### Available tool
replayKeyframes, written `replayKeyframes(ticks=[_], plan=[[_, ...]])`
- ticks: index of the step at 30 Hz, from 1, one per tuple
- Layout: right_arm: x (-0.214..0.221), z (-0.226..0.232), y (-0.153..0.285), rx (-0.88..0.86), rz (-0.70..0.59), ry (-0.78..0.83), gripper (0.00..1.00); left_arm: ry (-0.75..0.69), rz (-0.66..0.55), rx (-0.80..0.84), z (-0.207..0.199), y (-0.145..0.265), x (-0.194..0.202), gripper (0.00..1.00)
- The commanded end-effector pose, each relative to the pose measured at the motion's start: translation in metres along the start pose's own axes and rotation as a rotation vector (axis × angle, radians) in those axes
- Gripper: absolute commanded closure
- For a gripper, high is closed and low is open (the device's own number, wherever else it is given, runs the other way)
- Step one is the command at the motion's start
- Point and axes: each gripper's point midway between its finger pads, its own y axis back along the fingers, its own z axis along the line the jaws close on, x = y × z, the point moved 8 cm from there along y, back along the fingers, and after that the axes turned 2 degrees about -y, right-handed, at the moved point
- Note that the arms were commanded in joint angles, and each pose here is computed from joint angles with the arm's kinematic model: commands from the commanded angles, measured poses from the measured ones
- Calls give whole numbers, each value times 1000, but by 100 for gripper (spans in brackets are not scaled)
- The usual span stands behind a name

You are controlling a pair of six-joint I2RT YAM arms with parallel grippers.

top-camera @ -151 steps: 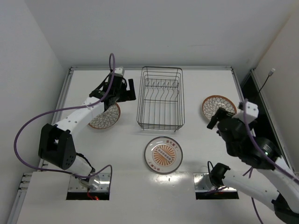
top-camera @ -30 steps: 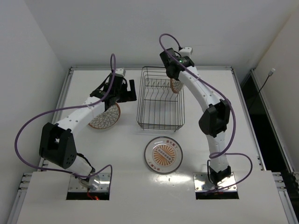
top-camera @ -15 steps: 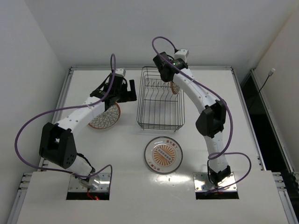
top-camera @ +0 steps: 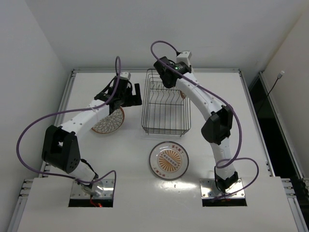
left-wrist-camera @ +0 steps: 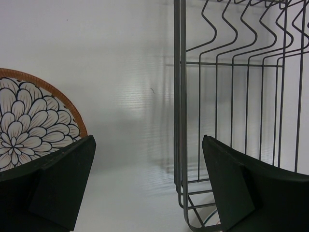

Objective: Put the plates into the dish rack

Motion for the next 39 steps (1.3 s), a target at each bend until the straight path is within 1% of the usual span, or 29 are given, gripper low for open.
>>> replayKeyframes(ticks=[1, 4, 5, 7, 13, 17, 18, 20, 23, 26, 29, 32, 36, 39], plan=[[-30, -10, 6, 82, -137, -127, 100, 20, -22, 16, -1, 0, -7, 9], [-19, -5, 0, 98, -119, -76, 100, 20, -22, 16, -1, 0, -7, 9], [-19, -4, 0, 97, -119, -94, 100, 20, -22, 16, -1, 0, -7, 9], [-12, 0, -3, 105, -112, -67, 100, 20, -22, 16, -1, 0, -7, 9], [-14, -1, -7, 110, -111, -78, 100, 20, -22, 16, -1, 0, -7, 9], [-3, 10, -13, 100, -88, -24, 100, 20, -22, 16, -1, 0, -7, 9], [-6, 11, -13, 96, -93, -40, 99, 20, -22, 16, -1, 0, -7, 9], [1, 20, -13, 93, -90, -7, 95, 21, -31, 19, -2, 1, -10, 9], [4, 26, -9, 81, -95, 8, 95, 21, -31, 19, -2, 2, -10, 9], [16, 36, -4, 58, -92, 38, 83, 21, -31, 19, -2, 2, -10, 9], [24, 45, 1, 32, -84, 55, 77, 21, -31, 19, -2, 2, -10, 9], [28, 49, 4, 17, -81, 60, 60, 21, -31, 19, -2, 2, -10, 9], [33, 52, 8, -4, -69, 73, 44, 21, -34, 11, -1, 1, -10, 9], [33, 51, 9, -10, -63, 73, 42, 21, -34, 11, -1, 1, -10, 9]])
